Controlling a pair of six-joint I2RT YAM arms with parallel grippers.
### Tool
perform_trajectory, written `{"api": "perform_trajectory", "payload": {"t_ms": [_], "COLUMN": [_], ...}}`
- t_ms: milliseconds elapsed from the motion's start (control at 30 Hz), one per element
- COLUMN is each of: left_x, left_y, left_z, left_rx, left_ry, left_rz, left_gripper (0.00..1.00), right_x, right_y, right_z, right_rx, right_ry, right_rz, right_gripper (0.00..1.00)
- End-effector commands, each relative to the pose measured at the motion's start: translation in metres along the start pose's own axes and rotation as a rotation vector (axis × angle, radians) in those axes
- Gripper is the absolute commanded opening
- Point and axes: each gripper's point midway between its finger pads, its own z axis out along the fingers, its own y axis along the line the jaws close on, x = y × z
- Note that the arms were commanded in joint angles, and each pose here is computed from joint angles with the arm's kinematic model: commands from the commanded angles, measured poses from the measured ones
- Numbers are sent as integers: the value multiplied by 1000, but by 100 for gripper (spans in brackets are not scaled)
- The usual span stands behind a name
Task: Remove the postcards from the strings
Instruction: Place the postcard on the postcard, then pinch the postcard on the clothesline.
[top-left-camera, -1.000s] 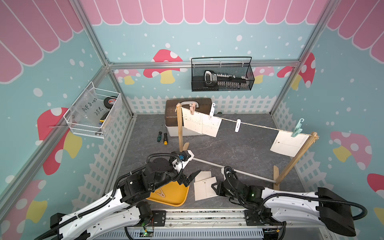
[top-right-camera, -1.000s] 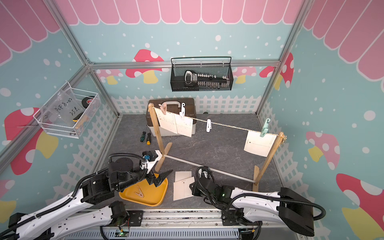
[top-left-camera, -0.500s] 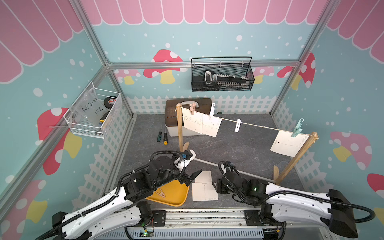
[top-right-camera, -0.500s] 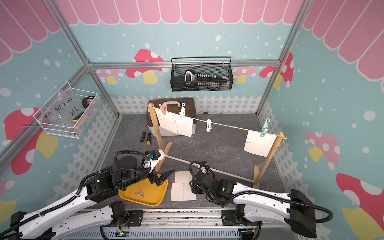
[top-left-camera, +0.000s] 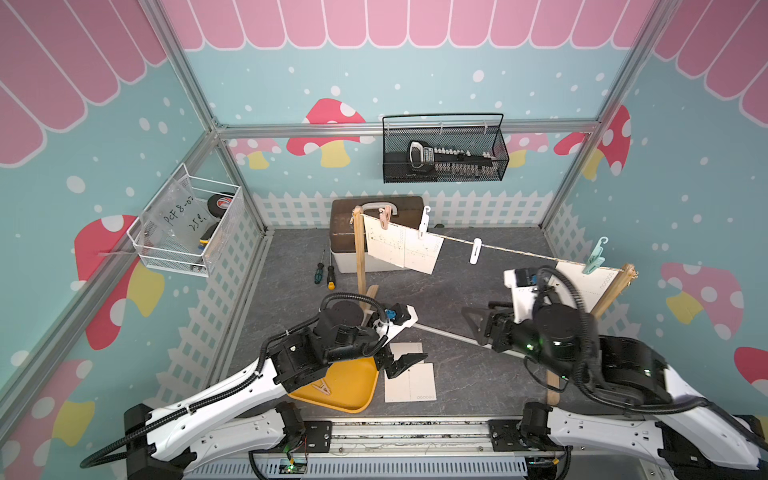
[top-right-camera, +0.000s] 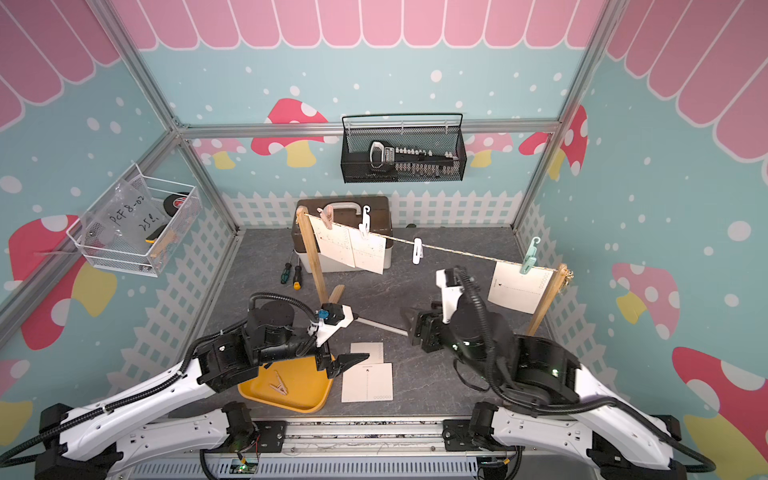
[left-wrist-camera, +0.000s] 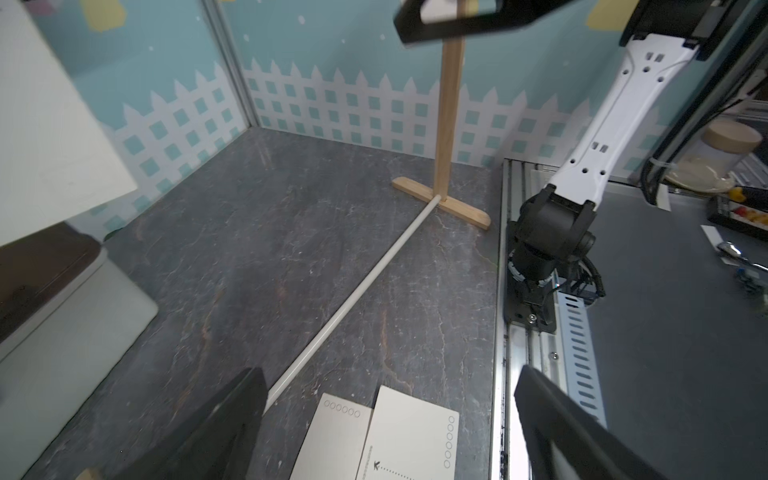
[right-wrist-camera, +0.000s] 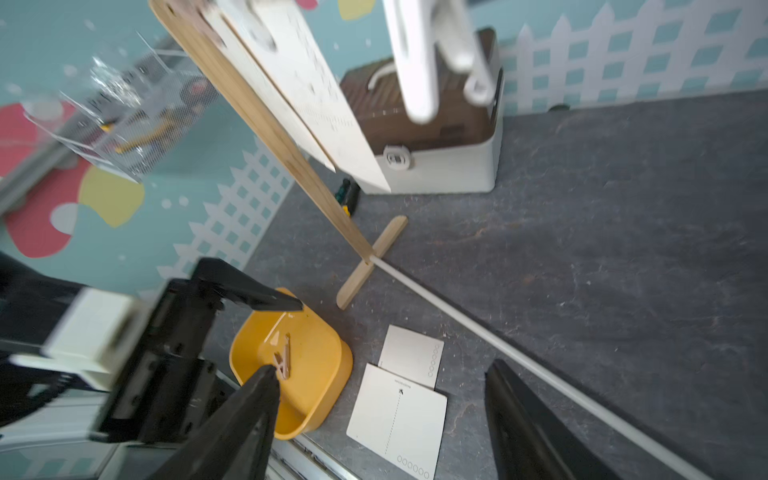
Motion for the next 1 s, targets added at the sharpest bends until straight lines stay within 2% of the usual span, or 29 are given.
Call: {"api": "perform_trajectory", "payload": {"t_ms": [0,233,367,500,700,867,967], "left_x": [-41,-66,-81,-100,-122,-140,-152], "left_y": [-18,-30,-33,-32,-32,-19,-16], "left_z": [6,44,65,86,119,147,161], "left_rx": [116,156,142,113,56,-17,-32], "left_ry": [-111,-149,-195,-262,-370,-447,-484], "left_rz": [92,158,192,252,391,447,460], "left_gripper": [97,97,97,97,97,98,98], "right_x": [-37,-111,-138,-145,-146,-143,-145], "right_y": [-15,2,-17,-45,-69,-75,-76], "right_z": [-22,-53,-74,-88,-102,-104,-109], "right_rx": [92,76,124,212,277,277,279], "right_ry": [-100,-288,-439,-555,-665,-685,-676], "right_rz": [-34,69,259,458,628,679,679], "right_gripper": [76,73,70,68,66,64,72]}}
